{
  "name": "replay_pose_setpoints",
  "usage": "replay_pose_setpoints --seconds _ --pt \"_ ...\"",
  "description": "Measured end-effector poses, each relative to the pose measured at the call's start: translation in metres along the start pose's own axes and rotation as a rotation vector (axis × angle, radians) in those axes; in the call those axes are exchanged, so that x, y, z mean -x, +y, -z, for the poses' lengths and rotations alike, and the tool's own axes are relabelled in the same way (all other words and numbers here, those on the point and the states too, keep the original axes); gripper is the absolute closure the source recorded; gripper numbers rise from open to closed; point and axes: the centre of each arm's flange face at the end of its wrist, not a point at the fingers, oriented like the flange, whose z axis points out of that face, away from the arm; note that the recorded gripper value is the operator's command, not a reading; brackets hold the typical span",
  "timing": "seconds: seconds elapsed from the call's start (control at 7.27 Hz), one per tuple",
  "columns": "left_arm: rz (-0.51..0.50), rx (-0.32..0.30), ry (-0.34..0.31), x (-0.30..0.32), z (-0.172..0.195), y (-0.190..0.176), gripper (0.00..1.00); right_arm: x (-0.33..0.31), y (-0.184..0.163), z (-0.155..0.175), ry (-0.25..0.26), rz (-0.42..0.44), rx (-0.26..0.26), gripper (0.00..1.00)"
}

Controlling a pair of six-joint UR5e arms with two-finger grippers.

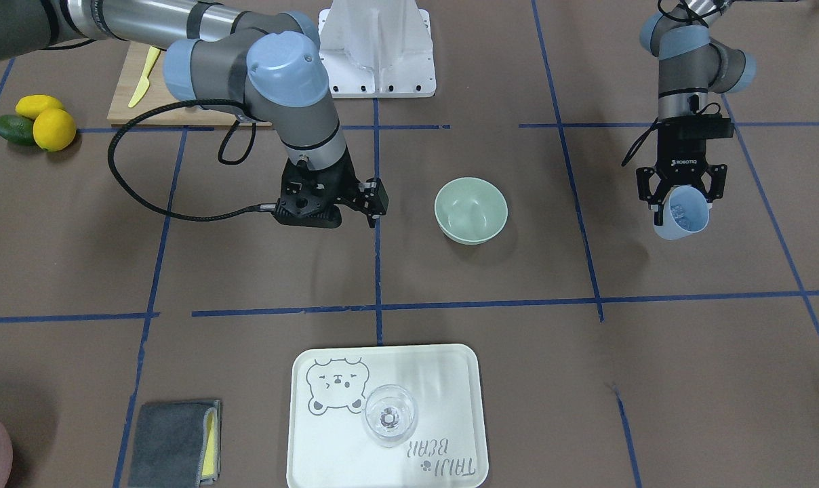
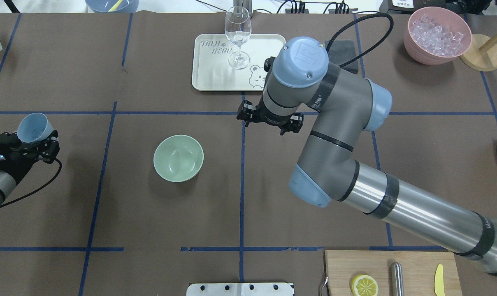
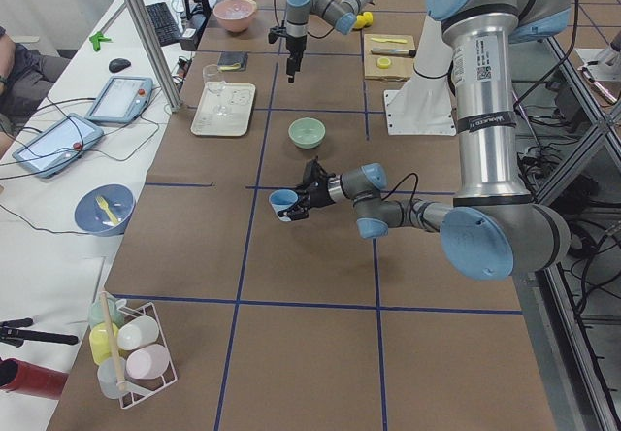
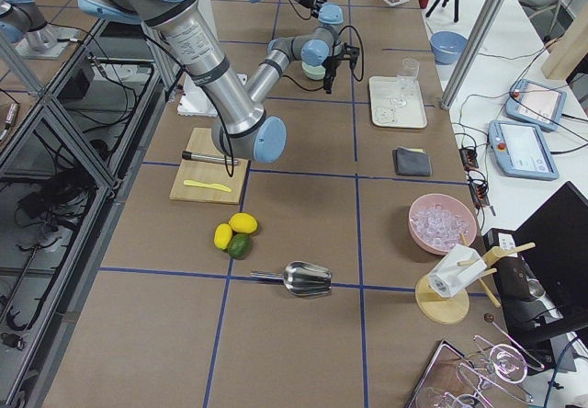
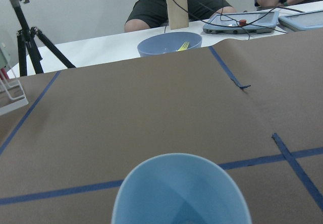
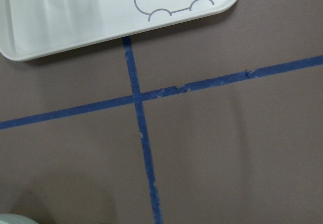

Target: Pour ice into bowl

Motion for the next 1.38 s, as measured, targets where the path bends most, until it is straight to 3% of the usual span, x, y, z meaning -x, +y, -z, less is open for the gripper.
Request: replay_pose_setpoints --seconds 0.41,0.83,1.1,1.38 --pt "-0.089 -0.027 0.041 -0.018 0.01 -0.032 1.0 -0.049 0.015 0.02 -0.019 0.036 -0.007 0.0" --pt "-0.276 -0.071 0.092 -0.057 0.008 -0.065 1.0 -0.067 0.021 0.03 -0.03 0.041 -0.012 0.0" --pt "-0.307 -0.062 0.073 -0.075 0.011 -0.083 1.0 -0.069 0.023 0.033 -0.034 0.042 -0.014 0.0" --pt "-0.268 -0.075 0.052 -0.087 0.018 -0.092 1.0 -0.069 0.023 0.034 -0.035 0.042 -0.017 0.0"
